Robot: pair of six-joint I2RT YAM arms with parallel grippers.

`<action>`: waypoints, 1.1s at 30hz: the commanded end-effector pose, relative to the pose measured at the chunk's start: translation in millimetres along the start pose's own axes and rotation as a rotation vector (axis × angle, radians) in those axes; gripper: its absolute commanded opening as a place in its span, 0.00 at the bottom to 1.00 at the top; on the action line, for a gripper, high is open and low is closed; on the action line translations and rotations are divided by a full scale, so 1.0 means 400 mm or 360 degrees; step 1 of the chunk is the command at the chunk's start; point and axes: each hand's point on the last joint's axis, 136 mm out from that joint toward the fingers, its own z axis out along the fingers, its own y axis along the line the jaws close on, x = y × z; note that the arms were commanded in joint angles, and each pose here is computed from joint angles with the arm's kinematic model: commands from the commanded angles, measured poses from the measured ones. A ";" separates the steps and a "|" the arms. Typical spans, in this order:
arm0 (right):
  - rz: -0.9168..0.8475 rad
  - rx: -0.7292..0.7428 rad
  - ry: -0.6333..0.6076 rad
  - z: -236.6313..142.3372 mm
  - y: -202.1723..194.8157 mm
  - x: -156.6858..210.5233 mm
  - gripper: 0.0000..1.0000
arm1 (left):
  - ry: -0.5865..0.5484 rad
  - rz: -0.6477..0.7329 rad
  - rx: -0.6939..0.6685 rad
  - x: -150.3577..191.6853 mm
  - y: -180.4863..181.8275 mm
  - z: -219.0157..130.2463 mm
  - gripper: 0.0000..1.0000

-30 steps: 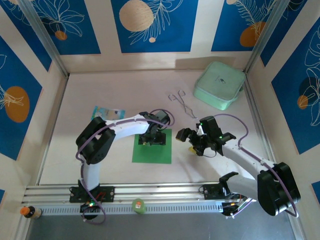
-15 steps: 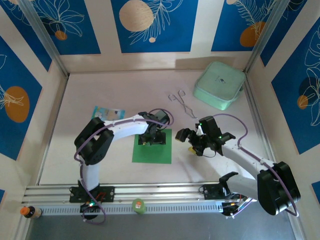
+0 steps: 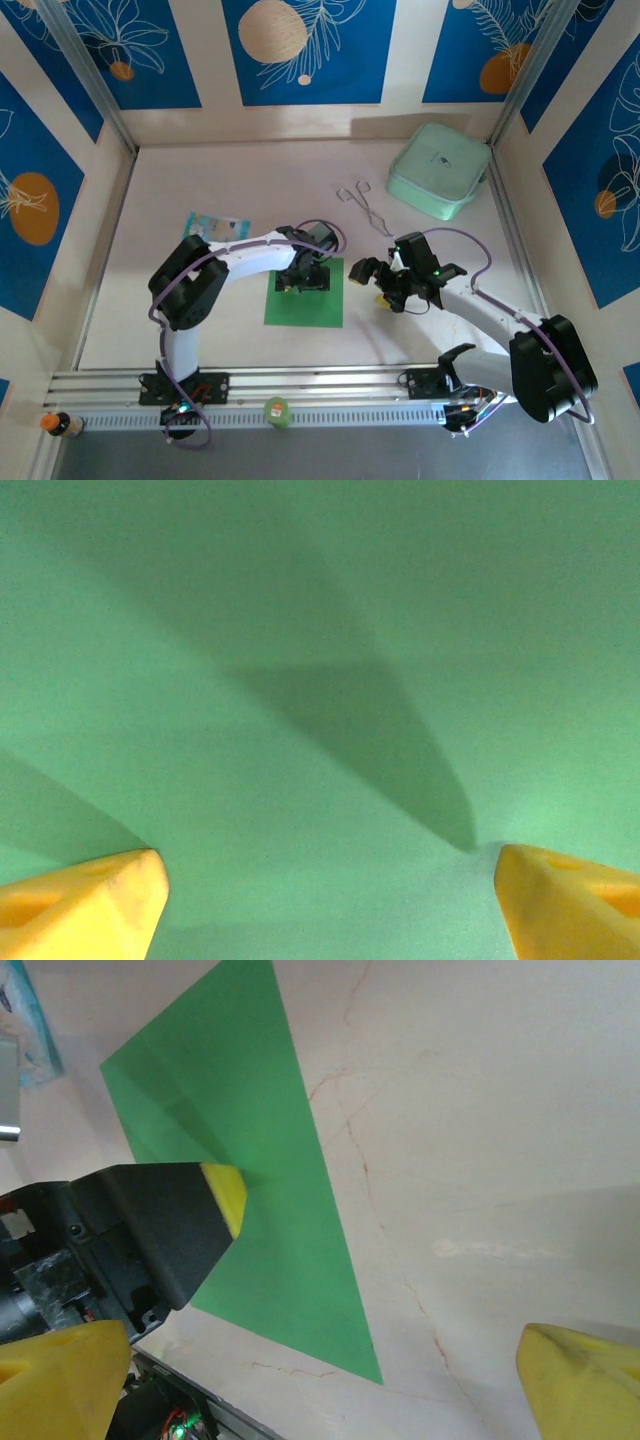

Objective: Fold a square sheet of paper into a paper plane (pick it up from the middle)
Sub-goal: First fold the square sheet of paper in half at the center of the table.

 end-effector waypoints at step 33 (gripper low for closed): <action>0.0012 0.0095 -0.0157 -0.055 0.015 -0.021 0.99 | 0.0191 0.0021 -0.0097 0.088 0.025 0.122 0.82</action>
